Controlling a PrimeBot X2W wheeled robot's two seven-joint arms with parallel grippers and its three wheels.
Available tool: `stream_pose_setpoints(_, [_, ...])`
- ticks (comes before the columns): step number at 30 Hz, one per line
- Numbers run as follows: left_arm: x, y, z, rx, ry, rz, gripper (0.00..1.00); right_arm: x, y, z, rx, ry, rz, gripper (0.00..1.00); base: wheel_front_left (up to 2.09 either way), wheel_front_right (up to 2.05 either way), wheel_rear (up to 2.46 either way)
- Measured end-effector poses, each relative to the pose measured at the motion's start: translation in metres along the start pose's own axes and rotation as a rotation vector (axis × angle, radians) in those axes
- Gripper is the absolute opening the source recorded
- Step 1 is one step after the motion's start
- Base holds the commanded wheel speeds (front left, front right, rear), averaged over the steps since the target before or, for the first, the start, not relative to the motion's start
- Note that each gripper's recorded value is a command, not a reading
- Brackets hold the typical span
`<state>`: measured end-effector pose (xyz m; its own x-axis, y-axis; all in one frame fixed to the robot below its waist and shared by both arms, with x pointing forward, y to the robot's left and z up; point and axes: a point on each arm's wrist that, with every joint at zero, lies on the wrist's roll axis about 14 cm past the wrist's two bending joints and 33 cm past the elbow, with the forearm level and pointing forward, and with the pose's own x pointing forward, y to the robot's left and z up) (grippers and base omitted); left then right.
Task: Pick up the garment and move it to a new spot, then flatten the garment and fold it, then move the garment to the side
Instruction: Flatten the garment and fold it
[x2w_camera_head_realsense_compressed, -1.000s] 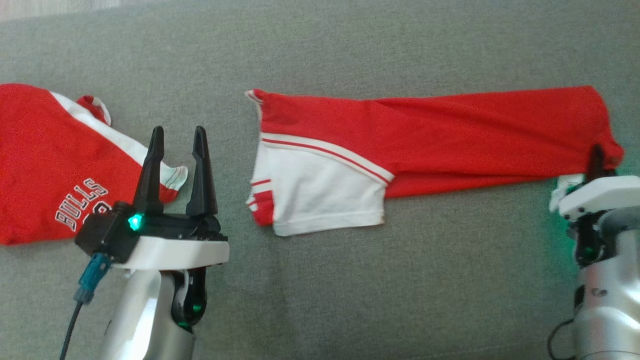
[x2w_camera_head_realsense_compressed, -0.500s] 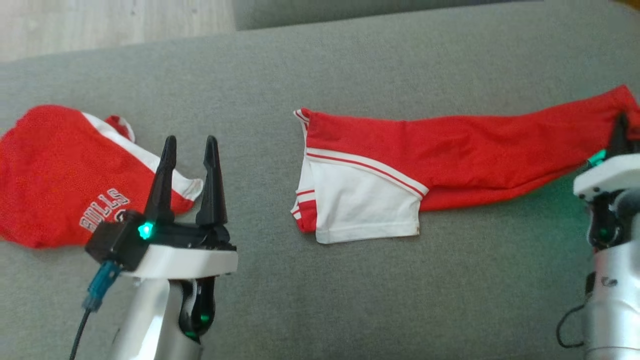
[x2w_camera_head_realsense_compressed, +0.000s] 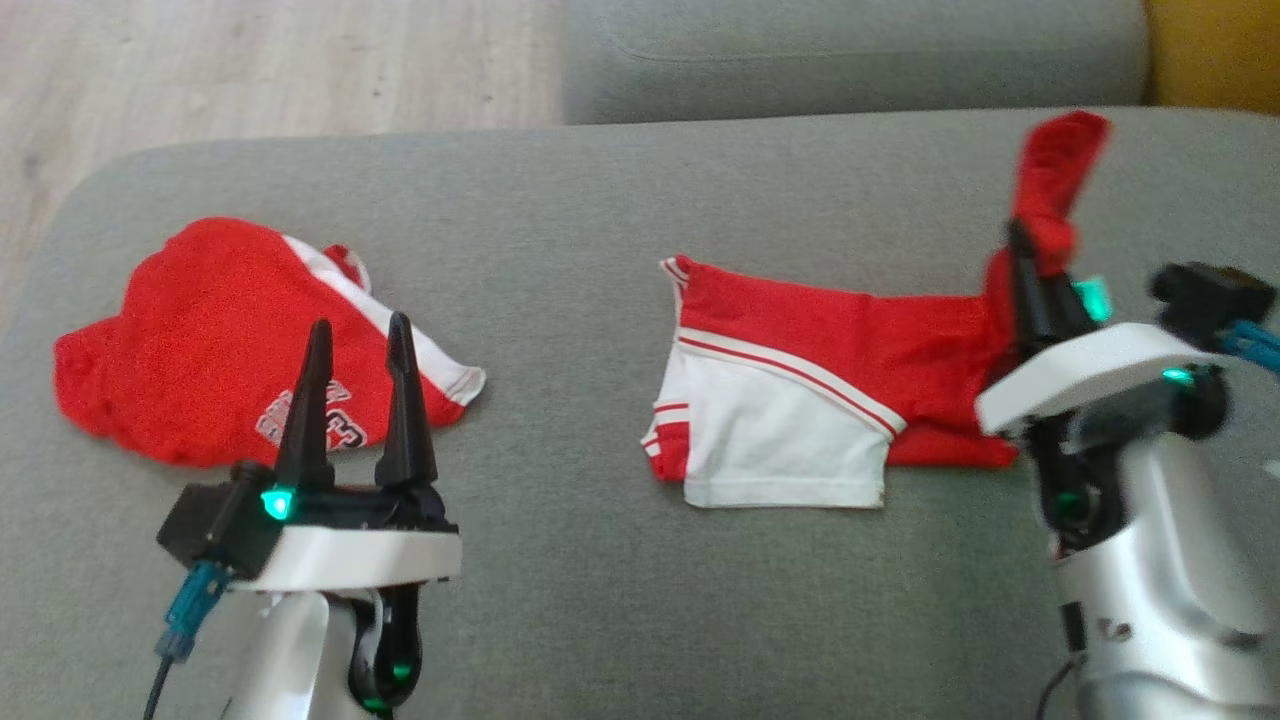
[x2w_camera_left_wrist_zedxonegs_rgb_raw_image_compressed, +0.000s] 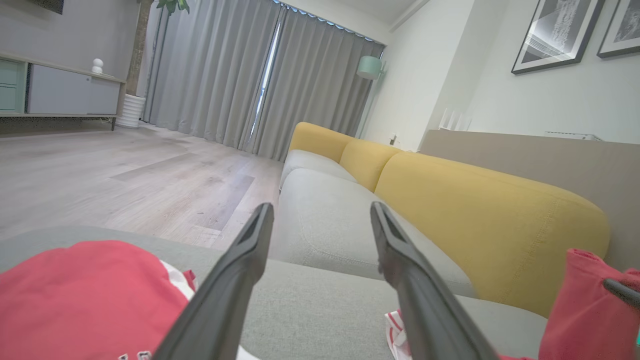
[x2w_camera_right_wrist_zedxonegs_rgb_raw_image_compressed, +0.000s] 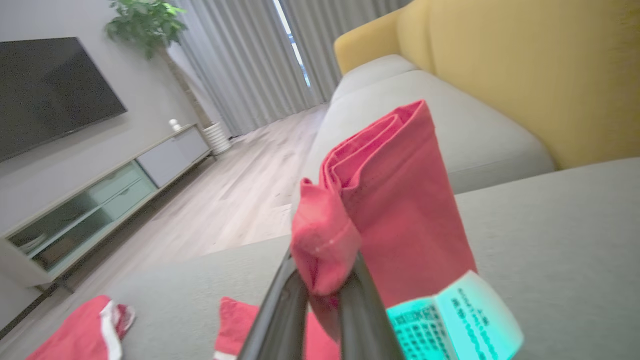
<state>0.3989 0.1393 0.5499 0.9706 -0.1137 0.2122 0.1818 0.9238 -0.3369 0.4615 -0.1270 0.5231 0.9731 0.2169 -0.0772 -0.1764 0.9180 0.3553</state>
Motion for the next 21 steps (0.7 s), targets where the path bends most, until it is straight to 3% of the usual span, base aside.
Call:
stream_pose_setpoints(5, [-0.012,0.011,0.005,0.009,-0.007,0.039,1.00,0.006,0.048,-0.013,0.008,0.039,0.137,0.00,0.00,0.00,0.00])
stream_pose_setpoints(10, [-0.021,0.024,0.010,0.021,-0.016,0.080,1.00,0.004,0.088,-0.055,0.005,0.151,0.249,0.00,0.00,0.00,0.00])
stream_pose_setpoints(20, [-0.030,0.047,0.007,0.028,0.000,0.153,1.00,-0.003,0.110,-0.136,-0.032,0.357,0.323,0.00,0.00,0.00,0.00])
stream_pose_setpoints(21, [-0.030,0.049,0.006,0.028,0.003,0.158,1.00,-0.003,0.111,-0.141,-0.030,0.373,0.329,0.28,0.00,0.00,0.00])
